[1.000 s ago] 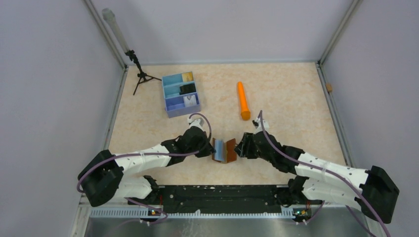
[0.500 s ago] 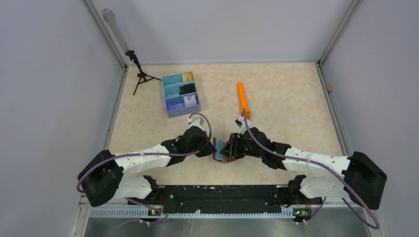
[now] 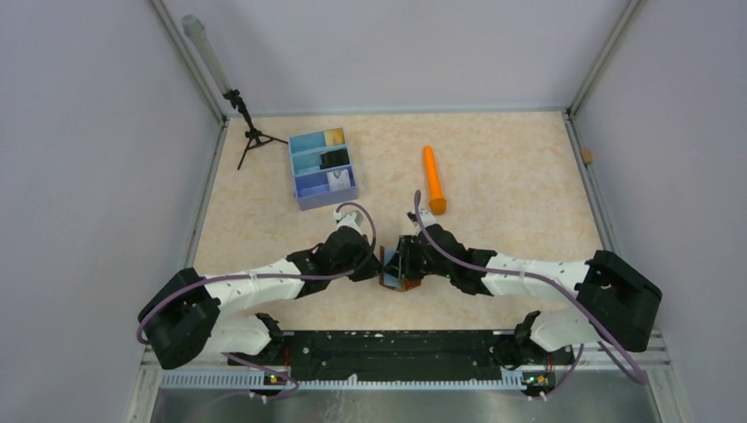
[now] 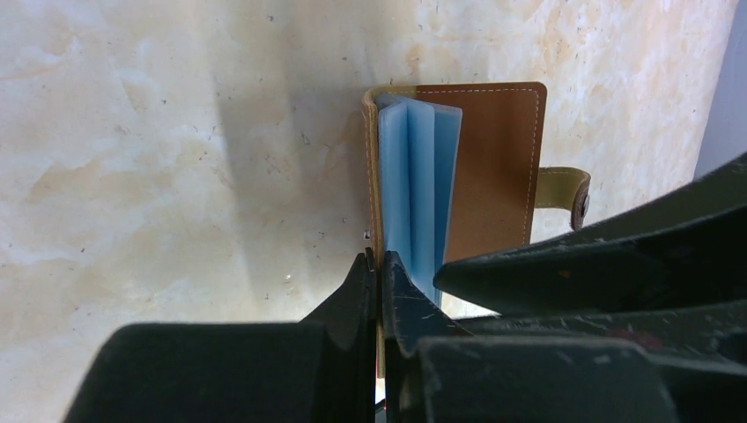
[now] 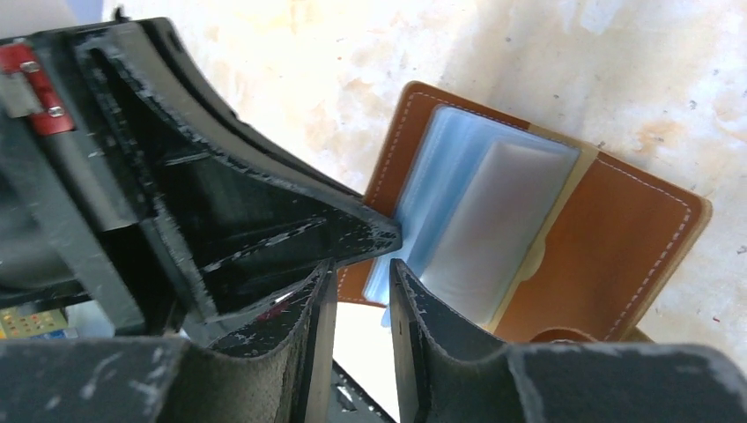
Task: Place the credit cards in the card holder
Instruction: Open the card holder at the center of the board.
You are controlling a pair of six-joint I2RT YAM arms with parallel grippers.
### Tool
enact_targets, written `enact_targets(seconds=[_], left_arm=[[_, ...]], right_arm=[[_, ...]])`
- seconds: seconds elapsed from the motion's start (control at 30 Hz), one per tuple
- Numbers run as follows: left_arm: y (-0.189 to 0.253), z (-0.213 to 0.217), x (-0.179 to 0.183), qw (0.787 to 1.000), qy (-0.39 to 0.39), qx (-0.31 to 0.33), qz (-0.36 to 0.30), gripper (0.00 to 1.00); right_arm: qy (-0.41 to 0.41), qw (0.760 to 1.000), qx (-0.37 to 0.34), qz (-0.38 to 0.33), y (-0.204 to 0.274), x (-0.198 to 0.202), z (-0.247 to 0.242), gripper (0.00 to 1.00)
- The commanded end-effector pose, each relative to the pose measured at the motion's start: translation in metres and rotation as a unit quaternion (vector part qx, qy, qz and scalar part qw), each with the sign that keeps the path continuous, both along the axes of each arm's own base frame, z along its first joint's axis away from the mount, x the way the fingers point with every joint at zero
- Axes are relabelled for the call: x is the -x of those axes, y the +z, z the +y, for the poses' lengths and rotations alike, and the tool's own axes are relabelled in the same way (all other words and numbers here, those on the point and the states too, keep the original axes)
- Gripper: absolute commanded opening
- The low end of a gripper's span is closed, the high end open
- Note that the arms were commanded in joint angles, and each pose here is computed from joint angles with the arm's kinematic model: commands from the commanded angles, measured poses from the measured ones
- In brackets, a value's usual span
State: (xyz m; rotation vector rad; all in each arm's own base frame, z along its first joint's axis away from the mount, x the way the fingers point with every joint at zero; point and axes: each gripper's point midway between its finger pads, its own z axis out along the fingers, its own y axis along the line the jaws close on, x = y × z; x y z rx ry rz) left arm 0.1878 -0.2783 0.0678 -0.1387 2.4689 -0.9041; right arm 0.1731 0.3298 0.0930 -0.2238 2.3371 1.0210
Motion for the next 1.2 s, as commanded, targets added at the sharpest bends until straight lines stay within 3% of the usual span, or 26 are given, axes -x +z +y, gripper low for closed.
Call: enact_targets(seconds=[0.0, 0.3, 0.63, 0.8, 0.93, 1.17], left_arm=[[0.011, -0.004, -0.002, 1.0, -0.002, 0.024, -0.017, 0.0], [0.009, -0.001, -0.003, 1.0, 0.006, 0.02, -0.018, 0.0], [0.014, -0.001, -0.003, 0.999, 0.005, 0.023, -0.026, 0.0], [0.023, -0.005, -0.005, 0.999, -0.002, 0.028, -0.032, 0.0], [0.019, 0.0, -0.006, 1.0, -0.002, -0.002, -0.025, 0.0], [0.018, -0.005, -0.007, 1.0, -0.012, -0.011, -0.018, 0.0]], right_arm=[[-0.028, 1.0, -0.001, -0.013, 0.01, -0.013, 0.008, 0.27], [-0.113, 0.984, 0.135, -0.005, -0.035, -0.021, -0.049, 0.26], [-0.142, 0.971, 0.195, 0.0, -0.06, -0.015, -0.085, 0.27], [-0.114, 0.984, 0.131, -0.023, -0.018, -0.016, -0.066, 0.34], [-0.097, 0.992, 0.067, -0.04, 0.023, -0.016, -0.048, 0.39], [-0.055, 0.998, -0.011, -0.042, 0.054, -0.015, -0.012, 0.39]])
